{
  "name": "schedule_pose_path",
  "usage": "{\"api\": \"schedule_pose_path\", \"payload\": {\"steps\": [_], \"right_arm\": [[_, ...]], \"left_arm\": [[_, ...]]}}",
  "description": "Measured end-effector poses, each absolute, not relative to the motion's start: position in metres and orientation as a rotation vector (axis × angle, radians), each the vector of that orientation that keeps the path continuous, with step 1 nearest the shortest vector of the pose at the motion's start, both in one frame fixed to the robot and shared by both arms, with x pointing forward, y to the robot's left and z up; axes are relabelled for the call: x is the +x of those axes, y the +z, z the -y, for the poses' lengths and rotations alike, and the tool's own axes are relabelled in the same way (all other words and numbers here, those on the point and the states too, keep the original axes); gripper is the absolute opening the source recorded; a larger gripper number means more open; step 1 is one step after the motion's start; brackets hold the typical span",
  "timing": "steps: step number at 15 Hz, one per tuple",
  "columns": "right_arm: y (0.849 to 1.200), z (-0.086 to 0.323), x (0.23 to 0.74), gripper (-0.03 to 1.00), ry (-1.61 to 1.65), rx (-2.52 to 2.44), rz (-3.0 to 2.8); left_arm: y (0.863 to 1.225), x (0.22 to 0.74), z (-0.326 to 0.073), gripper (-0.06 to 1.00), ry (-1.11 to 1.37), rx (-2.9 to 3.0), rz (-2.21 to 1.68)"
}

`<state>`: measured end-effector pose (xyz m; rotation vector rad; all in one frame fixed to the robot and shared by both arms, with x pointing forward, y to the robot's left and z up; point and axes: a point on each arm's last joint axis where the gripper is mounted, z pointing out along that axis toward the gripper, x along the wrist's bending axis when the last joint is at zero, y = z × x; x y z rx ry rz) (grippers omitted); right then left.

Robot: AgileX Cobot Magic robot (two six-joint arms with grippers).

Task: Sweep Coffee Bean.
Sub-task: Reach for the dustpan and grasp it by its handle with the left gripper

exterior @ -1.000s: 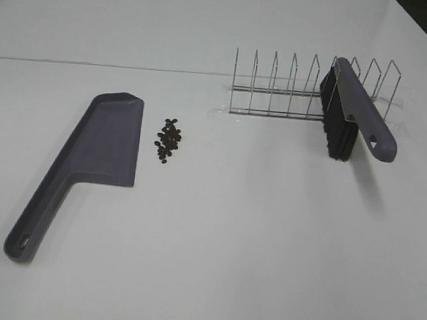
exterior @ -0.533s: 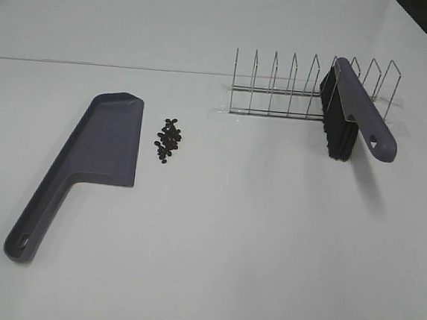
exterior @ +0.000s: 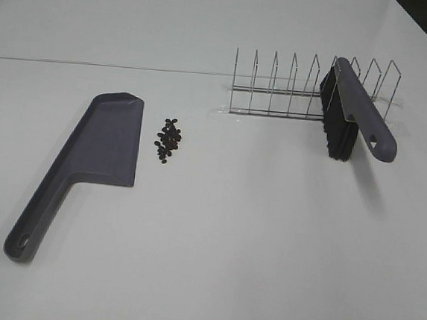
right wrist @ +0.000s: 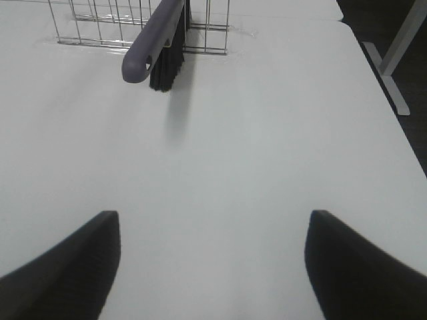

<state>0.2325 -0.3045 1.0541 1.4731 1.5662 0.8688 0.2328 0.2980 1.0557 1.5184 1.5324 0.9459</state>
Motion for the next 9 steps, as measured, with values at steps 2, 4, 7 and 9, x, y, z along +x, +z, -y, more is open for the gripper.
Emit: {"api": "schedule_pose_path", "payload": {"steps": [2, 4, 7, 9], "right_arm": [[1.0541, 0.3045, 0.2325, 0.75, 0.869, 1.473, -1.566], [1.0541, 0.3045, 0.2325, 0.75, 0.869, 1.473, -1.566], [1.0541, 0.3045, 0.2325, 0.75, 0.869, 1.473, -1.566], [1.0541, 0.3045, 0.2325, 0.75, 0.869, 1.473, -1.566]], "left_arm": [[1.0557, 0.2328, -0.298, 0.69, 0.946, 1.518, -1.532], [1.0557, 0.2328, -0.298, 0.69, 0.946, 1.518, -1.532], [1.0557, 0.2328, -0.298, 0.69, 0.946, 1.518, -1.532], [1.0557, 0.2328, -0.298, 0.69, 0.946, 1.518, -1.532]]}}
